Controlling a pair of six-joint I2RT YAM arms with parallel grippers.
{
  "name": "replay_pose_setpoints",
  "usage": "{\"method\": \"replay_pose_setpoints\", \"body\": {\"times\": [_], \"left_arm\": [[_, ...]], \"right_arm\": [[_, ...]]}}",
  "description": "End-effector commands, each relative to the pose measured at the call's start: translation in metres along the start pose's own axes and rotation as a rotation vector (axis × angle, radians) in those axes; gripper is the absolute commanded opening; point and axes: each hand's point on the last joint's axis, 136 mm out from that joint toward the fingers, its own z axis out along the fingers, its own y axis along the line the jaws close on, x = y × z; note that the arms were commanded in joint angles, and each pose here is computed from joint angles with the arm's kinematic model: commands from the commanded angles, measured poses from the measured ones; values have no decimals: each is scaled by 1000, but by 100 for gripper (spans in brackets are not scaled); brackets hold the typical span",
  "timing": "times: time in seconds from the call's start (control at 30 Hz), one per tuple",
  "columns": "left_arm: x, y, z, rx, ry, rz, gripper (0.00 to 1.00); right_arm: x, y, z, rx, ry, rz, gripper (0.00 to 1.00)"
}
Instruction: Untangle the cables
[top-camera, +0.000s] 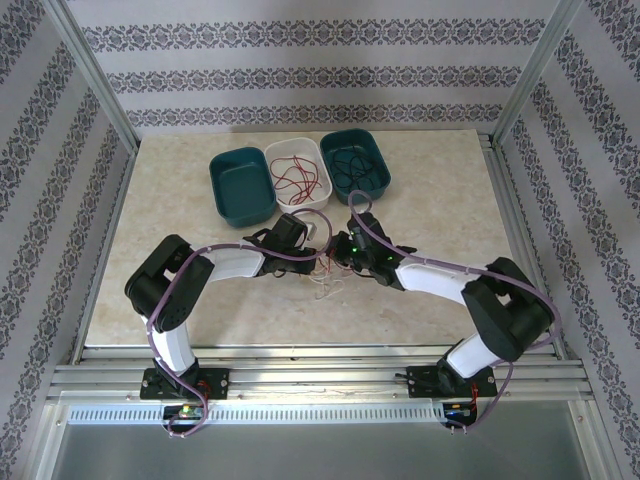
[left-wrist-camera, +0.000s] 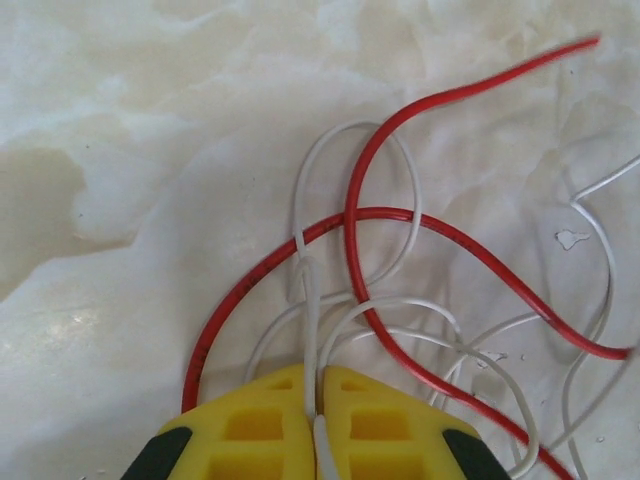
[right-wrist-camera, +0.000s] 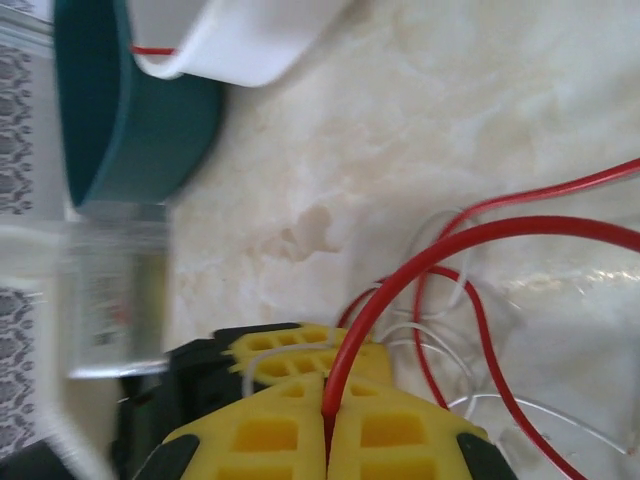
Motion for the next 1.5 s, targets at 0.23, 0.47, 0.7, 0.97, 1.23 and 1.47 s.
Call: {"method": "replay_pose_setpoints", "body": {"times": [0.23, 0.47, 0.7, 0.97, 1.23, 1.47], "left_arm": [[11, 13, -2, -66, 12, -42, 1], [12, 16, -2, -82, 16, -42, 1], [11, 15, -4, -75, 3, -47, 1], [4, 3, -11, -21, -22, -52, 15], [-19, -13, -41, 18, -105, -28, 51], [-40, -14, -78, -10, -206, -37, 61]], "right_arm": [[-40, 57, -74, -111, -131, -176, 0], [-60, 82, -127, -143, -212, -256, 0], [-77, 109, -175, -105, -245, -402, 0], [-98, 125, -200, -61, -282, -508, 0], [-118, 137, -207, -21, -314, -587, 0], [-130, 160, -208, -17, -301, -659, 0]]}}
